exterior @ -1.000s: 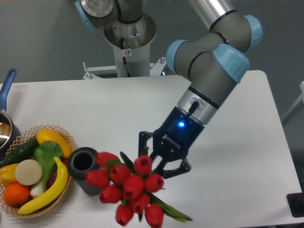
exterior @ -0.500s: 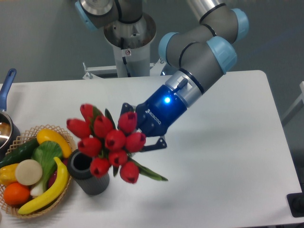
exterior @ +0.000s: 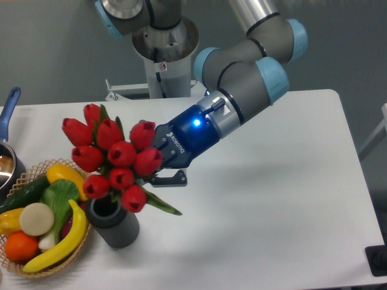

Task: Insert the flowers into the vase
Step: 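Carry the red tulips toward the dark grey vase, stems downward, then lower the tulip stems into the opening of the grey vase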

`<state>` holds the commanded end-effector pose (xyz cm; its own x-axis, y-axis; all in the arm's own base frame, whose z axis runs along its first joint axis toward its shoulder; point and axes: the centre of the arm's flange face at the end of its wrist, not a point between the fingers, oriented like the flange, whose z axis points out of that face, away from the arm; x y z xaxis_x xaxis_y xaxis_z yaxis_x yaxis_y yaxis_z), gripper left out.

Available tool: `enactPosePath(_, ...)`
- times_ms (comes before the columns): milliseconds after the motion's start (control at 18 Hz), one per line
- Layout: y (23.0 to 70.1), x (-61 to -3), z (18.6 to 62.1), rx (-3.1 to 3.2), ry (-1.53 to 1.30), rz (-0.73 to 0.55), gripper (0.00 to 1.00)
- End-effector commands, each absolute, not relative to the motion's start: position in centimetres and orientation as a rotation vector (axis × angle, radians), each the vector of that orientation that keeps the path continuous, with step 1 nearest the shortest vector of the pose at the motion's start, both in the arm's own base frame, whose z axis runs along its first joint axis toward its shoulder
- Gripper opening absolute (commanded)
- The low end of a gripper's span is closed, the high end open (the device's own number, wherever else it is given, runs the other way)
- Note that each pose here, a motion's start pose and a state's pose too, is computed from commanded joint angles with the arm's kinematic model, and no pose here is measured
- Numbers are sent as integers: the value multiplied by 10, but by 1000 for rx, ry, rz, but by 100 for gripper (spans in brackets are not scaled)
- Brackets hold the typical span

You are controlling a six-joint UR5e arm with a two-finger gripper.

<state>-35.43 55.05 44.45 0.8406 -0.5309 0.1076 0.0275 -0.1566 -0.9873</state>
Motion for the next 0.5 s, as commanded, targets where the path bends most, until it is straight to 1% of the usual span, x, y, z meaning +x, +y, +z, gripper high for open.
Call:
enactPosePath(389, 565, -329, 425, -1658, 440, -551, 5)
enactPosePath(500, 568, -323, 426, -1656, 449, -557, 6)
